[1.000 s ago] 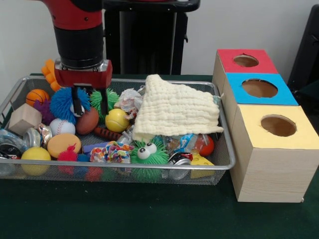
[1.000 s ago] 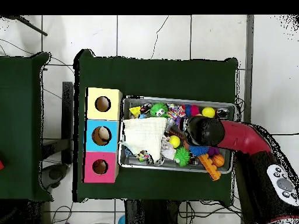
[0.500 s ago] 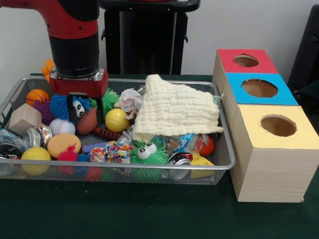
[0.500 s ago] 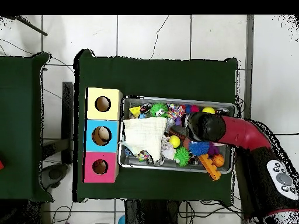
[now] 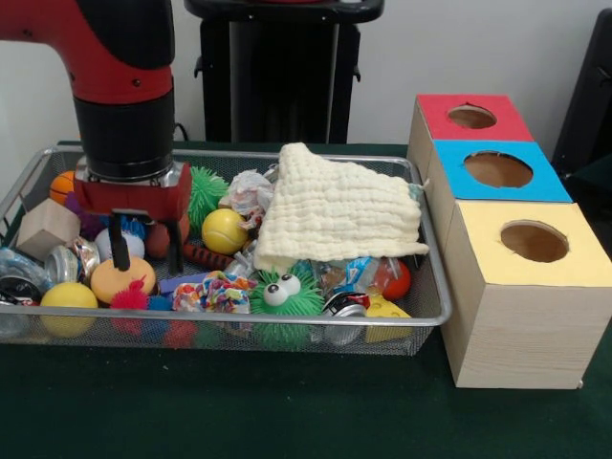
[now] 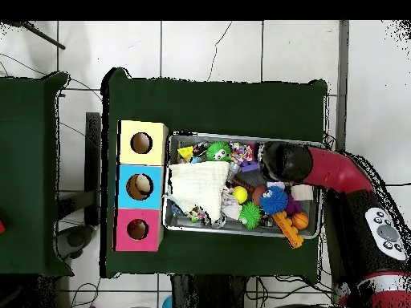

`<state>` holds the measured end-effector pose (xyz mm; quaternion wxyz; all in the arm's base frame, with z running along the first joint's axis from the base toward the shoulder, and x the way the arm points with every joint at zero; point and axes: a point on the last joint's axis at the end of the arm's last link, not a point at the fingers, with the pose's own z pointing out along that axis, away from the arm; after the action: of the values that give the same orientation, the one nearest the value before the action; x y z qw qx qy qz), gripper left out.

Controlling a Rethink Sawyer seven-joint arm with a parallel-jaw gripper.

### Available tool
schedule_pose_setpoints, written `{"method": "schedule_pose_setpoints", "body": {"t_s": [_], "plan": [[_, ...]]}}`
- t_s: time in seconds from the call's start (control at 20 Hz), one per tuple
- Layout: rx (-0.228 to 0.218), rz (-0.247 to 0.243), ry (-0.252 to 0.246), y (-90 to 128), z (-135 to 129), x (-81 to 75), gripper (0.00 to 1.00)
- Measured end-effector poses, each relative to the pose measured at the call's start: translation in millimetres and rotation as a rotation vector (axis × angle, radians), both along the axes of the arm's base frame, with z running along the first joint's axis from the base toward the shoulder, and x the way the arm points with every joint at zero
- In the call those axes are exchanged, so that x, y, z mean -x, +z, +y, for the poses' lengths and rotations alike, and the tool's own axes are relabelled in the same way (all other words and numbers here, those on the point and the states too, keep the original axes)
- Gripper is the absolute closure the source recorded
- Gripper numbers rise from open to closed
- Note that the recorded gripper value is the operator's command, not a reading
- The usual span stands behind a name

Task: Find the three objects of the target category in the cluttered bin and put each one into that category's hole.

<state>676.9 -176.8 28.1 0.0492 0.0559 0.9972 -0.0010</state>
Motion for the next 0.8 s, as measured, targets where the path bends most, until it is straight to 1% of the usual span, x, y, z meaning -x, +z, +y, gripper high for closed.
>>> {"method": "schedule_pose_setpoints", "body": {"t_s": [0.25,0.35,0.5,0.8], "plan": [[0.008,-0.02,0.004,-8,2,-17.1,0.0],[0.01,-0.022,0.005,-12,3,-20.5,0.0],[0.015,-0.023,0.007,-21,4,-23.7,0.0],[0.029,-0.023,0.013,-21,6,-23.9,0.0]]}}
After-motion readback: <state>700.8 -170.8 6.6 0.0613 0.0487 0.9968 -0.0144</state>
